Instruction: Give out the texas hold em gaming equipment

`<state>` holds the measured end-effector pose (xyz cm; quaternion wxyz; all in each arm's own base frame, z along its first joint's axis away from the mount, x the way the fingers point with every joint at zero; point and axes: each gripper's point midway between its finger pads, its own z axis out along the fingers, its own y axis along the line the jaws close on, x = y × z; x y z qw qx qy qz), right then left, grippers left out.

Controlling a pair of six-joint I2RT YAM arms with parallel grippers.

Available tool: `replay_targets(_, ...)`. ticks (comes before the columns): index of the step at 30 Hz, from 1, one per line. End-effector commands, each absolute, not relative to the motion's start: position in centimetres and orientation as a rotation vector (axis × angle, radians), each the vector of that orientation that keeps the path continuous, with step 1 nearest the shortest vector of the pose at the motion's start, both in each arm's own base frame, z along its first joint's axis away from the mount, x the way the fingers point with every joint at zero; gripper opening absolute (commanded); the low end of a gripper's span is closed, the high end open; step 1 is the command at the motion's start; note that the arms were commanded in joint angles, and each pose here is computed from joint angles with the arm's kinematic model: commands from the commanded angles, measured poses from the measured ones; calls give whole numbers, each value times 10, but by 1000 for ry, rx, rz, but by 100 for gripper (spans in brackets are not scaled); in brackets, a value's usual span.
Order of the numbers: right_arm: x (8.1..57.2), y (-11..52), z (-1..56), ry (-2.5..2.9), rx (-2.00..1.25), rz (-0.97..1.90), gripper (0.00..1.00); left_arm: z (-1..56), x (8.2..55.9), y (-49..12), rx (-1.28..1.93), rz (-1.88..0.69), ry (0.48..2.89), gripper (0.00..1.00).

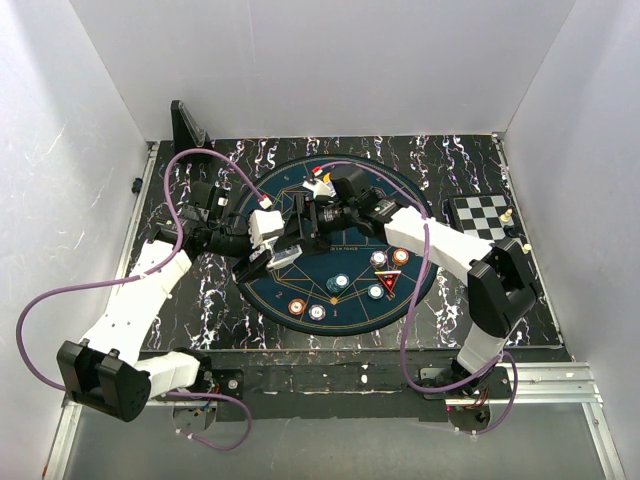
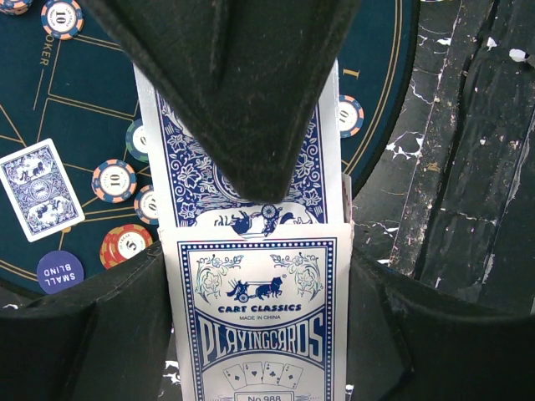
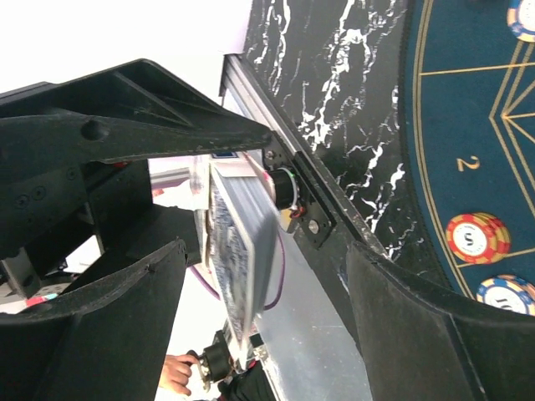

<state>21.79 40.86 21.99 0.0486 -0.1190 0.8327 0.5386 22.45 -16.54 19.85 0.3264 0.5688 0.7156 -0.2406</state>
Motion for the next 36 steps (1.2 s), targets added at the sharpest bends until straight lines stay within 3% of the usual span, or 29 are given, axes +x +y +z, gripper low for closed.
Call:
replay_targets(1,219,424,237,2449,-393,1745,81,220,225,-172,1492,-625,1788,13)
replay_targets(12,217,414,225,2499,-335,1716,55,223,227,-172,1473,-621,1780,12)
replay_targets(36,232,379,239,2442,-250,1677,51,223,229,-177,1410,-646,1781,8)
